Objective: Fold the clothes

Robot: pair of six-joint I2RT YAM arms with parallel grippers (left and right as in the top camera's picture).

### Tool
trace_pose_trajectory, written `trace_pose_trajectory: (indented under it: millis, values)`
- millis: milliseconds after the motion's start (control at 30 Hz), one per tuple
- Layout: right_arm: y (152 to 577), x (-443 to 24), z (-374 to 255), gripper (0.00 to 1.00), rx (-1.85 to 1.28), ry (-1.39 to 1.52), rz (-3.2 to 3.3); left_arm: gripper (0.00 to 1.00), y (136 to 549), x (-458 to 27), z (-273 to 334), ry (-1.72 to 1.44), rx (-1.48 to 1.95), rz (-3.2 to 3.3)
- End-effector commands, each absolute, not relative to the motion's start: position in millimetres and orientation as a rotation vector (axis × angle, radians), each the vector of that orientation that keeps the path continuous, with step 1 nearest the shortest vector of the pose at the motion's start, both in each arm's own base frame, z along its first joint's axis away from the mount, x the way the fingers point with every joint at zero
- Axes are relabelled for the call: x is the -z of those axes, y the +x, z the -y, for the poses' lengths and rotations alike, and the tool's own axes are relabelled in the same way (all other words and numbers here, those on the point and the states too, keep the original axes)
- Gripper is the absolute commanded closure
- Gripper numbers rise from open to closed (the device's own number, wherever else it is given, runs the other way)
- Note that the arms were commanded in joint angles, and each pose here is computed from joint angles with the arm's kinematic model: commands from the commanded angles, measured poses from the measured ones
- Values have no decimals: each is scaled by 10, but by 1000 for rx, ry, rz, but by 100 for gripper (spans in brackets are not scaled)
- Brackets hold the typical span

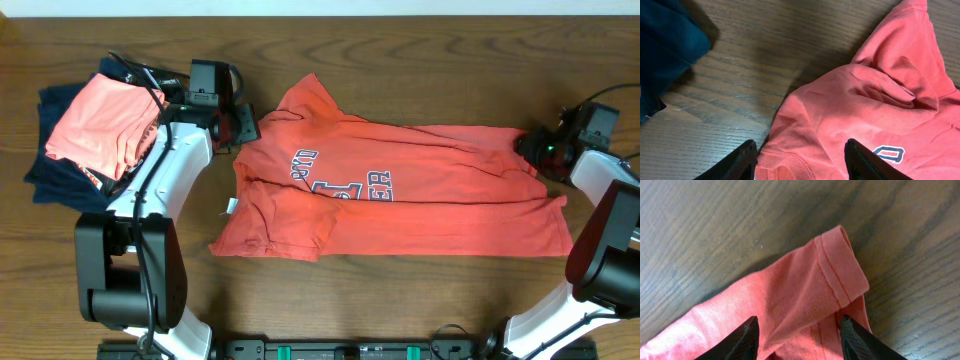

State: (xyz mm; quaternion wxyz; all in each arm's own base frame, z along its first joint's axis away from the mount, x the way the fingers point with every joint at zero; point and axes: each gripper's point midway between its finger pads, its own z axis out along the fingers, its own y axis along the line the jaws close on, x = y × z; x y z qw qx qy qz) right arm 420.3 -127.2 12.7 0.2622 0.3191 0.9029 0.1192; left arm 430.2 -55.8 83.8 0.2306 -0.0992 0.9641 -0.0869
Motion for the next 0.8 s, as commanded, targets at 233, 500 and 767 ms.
trace_pose_trajectory:
  millis: [233, 500, 767]
  values:
    - [4292, -75, 1216, 56, -305, 853, -2437, 42, 4358, -899, 543, -249, 225, -2637]
    - [4288, 91, 1152, 66, -318, 870, -2464, 42, 4357, -899, 543, -250, 225, -2637]
    - [4328, -10, 1191, 99, -314, 864, -2440, 42, 4368, -905, 543, -249, 225, -2632]
